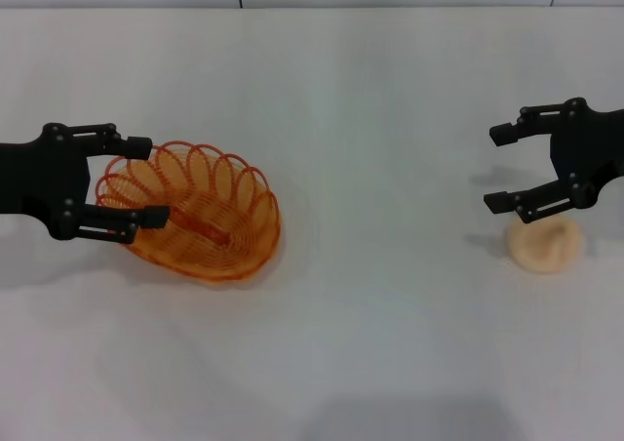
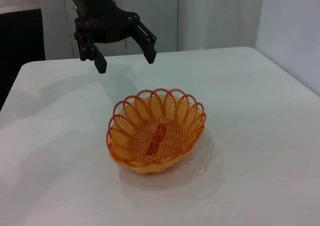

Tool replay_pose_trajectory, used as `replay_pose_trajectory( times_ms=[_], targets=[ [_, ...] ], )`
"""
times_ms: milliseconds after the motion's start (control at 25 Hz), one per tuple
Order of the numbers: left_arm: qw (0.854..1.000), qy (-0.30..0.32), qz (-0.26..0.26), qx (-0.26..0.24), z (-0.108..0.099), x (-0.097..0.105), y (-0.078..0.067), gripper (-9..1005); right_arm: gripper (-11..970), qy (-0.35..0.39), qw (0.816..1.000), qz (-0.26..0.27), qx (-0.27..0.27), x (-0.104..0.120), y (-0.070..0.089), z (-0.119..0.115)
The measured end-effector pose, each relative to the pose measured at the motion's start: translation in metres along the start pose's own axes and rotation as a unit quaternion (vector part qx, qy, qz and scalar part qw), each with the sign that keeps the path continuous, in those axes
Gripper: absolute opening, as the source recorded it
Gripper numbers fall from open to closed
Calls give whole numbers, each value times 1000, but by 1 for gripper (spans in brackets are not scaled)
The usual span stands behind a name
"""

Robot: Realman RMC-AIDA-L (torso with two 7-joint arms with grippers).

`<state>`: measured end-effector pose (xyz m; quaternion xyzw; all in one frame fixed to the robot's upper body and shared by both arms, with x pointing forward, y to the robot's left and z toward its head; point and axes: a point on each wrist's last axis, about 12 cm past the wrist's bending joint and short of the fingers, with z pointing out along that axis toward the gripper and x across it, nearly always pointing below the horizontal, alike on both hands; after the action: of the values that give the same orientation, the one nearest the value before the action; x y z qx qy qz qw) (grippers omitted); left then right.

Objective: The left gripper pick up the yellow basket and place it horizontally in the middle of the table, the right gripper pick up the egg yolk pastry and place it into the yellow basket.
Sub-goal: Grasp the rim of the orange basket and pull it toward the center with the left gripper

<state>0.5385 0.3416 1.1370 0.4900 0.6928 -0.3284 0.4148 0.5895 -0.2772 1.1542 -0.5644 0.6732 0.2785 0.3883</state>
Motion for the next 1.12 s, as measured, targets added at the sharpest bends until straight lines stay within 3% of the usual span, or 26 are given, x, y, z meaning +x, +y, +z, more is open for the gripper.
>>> replay_pose_trajectory(
  times_ms=[760,920,1120],
  targets=[
    [1000,-4,-13,-4,1,-1,1,874,868,1,1000,0,3,4,2,-1],
    [998,3,-54,-21,-3,-9,6,874,868,1,1000,1,7,5,1,-1],
    [984,48,-155,-70,-12,-26,13,873,867,4,1000,3,20,8,0,-2]
  ],
)
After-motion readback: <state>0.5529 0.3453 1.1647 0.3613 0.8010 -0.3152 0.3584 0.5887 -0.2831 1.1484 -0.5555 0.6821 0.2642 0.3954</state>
